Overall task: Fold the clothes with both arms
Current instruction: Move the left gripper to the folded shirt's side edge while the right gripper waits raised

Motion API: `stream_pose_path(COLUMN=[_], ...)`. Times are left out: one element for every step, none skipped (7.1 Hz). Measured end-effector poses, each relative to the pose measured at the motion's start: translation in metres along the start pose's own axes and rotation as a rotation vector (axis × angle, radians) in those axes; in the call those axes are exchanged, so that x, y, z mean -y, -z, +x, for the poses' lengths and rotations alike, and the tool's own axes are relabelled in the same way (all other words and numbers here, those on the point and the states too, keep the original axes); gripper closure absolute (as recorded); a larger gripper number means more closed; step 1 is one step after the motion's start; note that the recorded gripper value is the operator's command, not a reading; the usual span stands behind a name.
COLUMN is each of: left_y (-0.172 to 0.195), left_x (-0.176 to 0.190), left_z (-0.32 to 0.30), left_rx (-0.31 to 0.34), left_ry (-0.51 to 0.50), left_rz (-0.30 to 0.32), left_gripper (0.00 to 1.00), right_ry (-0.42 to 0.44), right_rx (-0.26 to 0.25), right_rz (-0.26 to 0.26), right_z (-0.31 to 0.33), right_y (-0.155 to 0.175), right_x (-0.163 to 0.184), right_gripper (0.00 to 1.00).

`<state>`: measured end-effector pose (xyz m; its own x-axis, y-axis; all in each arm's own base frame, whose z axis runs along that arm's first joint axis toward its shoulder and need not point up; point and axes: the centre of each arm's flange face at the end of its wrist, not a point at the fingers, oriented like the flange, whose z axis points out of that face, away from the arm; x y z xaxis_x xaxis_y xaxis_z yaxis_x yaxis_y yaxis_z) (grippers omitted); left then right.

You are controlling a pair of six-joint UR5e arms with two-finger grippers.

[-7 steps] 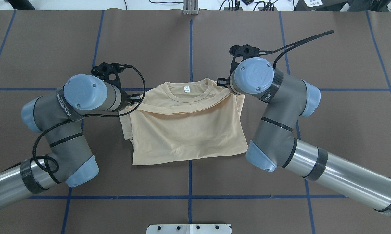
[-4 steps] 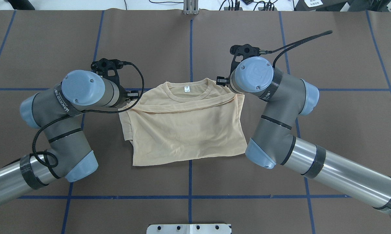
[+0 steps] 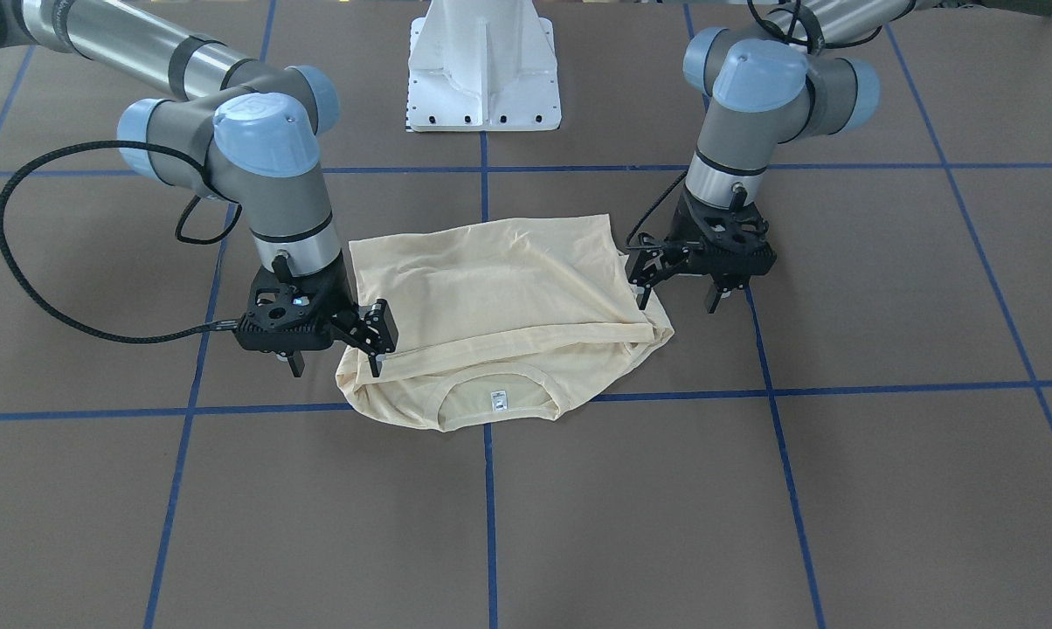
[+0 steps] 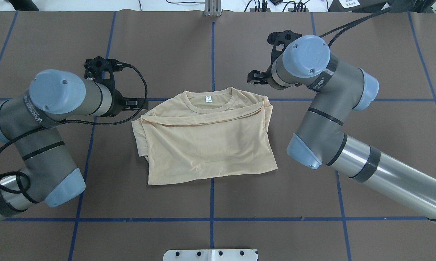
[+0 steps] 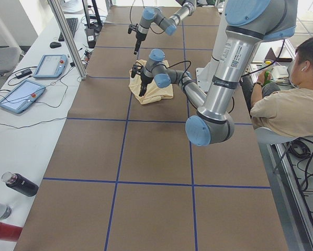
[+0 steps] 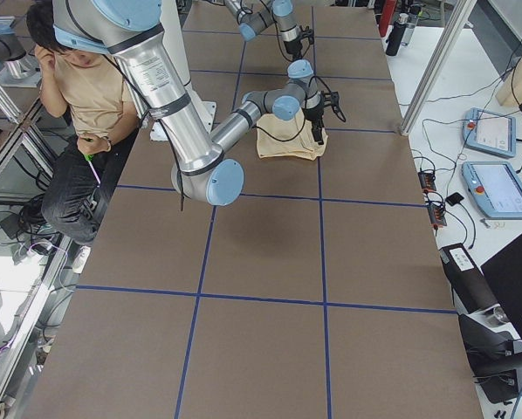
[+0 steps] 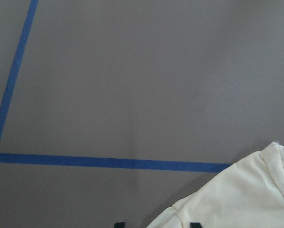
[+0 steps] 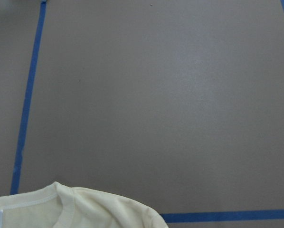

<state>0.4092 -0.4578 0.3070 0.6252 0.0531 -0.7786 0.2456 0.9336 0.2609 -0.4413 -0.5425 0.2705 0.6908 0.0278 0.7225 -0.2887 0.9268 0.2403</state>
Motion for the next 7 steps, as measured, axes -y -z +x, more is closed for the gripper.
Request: stream_pose_path(left_y=[0.006,0.004,-0.002,-0.01,-0.017,-0.021,-0.024], left_x=[-0.018,-0.045,-0.078,-0.112,-0.141,-0.16,-0.169], left_z=[-0.005,-0.003,0.005,0.017,0.028,0.035,0.039], left_rx=[-0.015,-0.041,-0.07,-0.086,-0.09,-0.091,-0.091], left_ry=[0.012,0.041,0.076,0.105,0.127,0.137,0.14], left_rz=[-0.023,-0.049,-0.072,-0.094,-0.117,-0.136,-0.148], left_gripper=[0.0,0.0,0.01,0.12,0.25,0.33,0.33], right_ry=[0.03,0.047,0.054,0.057,0.059,0.059,0.059], right_rx=[0.002,0.001,-0.001,-0.001,0.0,0.0,0.001], right_rz=[-0.007,-0.009,-0.009,-0.008,-0.008,-0.007,-0.007], right_z=[0.018,0.031,0.038,0.041,0.042,0.042,0.042], right_y=[0.006,0.01,0.011,0.013,0.013,0.013,0.014], right_x=[0.008,0.014,0.018,0.019,0.02,0.02,0.02], right_gripper=[0.0,0.0,0.0,0.0,0.0,0.0,0.0])
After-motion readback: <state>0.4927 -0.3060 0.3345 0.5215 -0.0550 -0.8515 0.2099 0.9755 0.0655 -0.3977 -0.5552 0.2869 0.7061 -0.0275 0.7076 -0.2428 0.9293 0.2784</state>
